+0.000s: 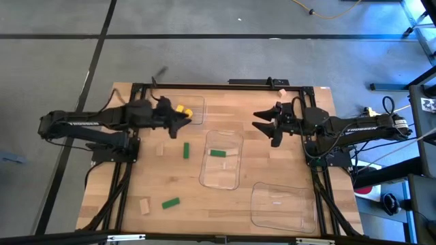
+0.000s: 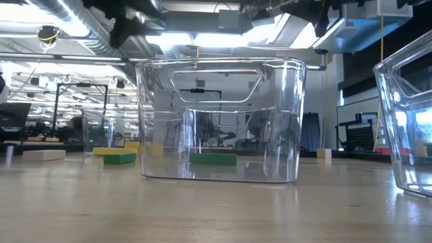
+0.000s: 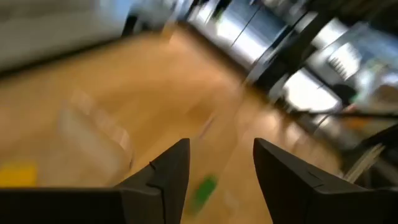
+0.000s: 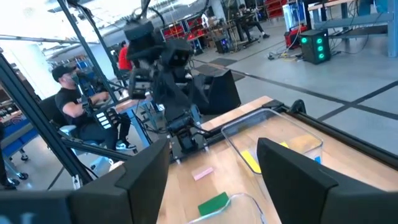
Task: Sort & place blocks by color
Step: Put the top green block into the middle transparent bin
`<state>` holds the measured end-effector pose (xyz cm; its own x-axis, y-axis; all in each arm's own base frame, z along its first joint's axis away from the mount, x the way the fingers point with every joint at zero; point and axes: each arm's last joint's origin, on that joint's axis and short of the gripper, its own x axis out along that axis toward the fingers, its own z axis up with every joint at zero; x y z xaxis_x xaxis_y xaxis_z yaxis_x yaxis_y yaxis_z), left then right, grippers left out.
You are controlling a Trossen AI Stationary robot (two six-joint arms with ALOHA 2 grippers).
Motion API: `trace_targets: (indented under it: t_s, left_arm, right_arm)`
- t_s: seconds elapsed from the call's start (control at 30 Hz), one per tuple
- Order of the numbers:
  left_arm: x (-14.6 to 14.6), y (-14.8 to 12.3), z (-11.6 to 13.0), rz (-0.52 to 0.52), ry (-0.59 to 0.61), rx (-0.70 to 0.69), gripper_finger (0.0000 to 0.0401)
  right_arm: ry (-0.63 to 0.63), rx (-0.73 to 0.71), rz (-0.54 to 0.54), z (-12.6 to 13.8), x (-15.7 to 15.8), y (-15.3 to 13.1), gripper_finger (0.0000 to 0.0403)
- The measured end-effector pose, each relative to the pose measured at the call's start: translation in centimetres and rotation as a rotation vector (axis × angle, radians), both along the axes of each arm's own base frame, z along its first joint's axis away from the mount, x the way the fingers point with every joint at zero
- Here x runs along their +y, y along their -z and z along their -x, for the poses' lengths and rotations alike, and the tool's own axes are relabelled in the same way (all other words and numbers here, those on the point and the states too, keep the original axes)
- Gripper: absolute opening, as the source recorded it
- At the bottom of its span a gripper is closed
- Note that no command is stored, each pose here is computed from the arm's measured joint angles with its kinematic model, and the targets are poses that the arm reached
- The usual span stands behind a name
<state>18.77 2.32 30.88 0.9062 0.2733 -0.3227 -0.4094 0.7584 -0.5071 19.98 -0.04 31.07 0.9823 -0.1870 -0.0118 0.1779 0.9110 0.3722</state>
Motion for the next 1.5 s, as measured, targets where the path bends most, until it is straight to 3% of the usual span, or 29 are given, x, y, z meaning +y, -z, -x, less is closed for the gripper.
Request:
trace_targets:
  t_s: [0.13, 0.23, 0.43, 0.7, 1.17, 1.5]
  left_arm:
    - [-1.3, 1.9, -1.6, 0.157, -0.047, 0.259, 0.0169]
    - [-2.7, 4.0, -2.8, 0.225, -0.079, 0.378, 0.0169]
    - [-4.9, 7.5, -4.9, 0.320, -0.218, 0.488, 0.0169]
    - [-7.2, 11.4, -5.1, 0.386, -0.389, 0.678, 0.0169]
    - [-8.2, 14.9, -5.9, 0.494, -0.704, 0.628, 0.0169]
    - [-7.6, 15.1, -7.1, 0.484, -0.643, 0.587, 0.0169]
  right_arm:
    - [0.001, 0.016, 0.002, 0.0, 0.0, 0.2, 0.0245]
    - [0.002, 0.024, 0.005, 0.0, 0.0, 0.2, 0.0245]
    - [0.002, 0.053, 0.032, 0.0, 0.0, 0.5, 0.0245]
    - [0.009, 0.097, 0.030, 0.0, 0.0, 0.9, 0.0245]
    - [0.034, 0.132, 0.033, 0.1, -0.1, 1.2, 0.0245]
    - [0.048, 0.136, 0.057, 0.1, -0.1, 1.2, 0.0245]
